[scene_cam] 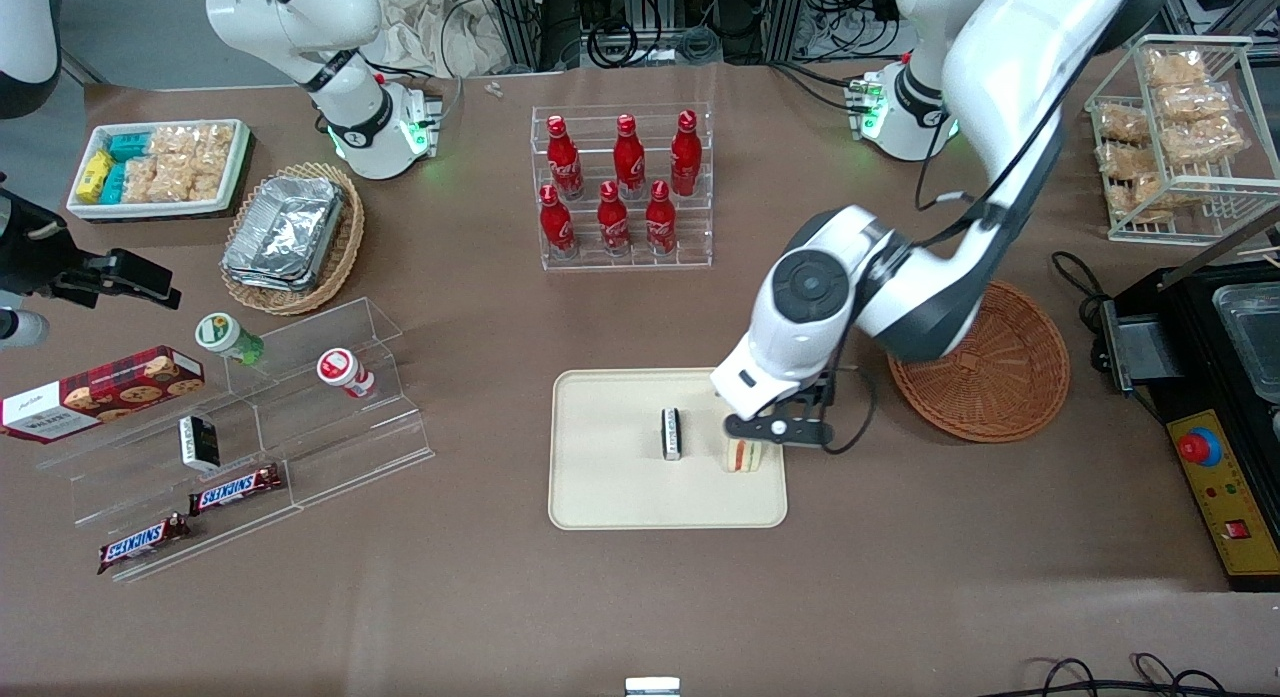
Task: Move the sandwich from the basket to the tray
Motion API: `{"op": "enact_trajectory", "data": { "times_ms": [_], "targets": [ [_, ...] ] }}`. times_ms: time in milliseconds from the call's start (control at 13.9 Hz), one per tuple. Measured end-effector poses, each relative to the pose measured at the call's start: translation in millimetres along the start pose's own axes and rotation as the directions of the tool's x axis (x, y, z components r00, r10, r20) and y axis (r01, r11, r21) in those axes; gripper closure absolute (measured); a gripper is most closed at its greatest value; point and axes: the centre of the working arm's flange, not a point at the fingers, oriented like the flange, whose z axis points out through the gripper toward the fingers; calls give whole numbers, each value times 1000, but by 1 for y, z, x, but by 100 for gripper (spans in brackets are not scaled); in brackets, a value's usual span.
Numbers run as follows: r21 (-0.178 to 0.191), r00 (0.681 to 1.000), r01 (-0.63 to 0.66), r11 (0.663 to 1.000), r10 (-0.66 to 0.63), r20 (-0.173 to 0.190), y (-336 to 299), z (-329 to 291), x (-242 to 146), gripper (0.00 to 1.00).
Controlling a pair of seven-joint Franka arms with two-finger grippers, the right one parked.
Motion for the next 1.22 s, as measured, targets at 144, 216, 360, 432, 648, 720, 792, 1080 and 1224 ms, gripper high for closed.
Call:
{"op": "enact_trajectory", "data": {
  "times_ms": [144, 216, 360, 432, 648, 720, 792, 1080, 1224],
  "targets": [
    [-10, 1000, 12, 1000, -12, 15, -36, -53, -4, 0],
    [-16, 1000, 17, 1000, -16, 22, -58, -76, -7, 0],
    [-15, 999, 18, 1000, -17, 40, -110, -115, -13, 0],
    [-3, 998, 18, 1000, -18, 52, -135, -130, -18, 0],
    [31, 996, 53, 998, -55, 65, -195, -161, -32, 0],
    [34, 996, 57, 998, -59, 62, -213, -169, -36, 0],
    [26, 997, 51, 998, -53, 59, -232, -176, -41, 0],
    [0, 998, 38, 999, -38, 57, -291, -195, -70, 0],
    [-2, 998, 33, 999, -33, 51, -286, -199, -75, 0]
  ]
}}
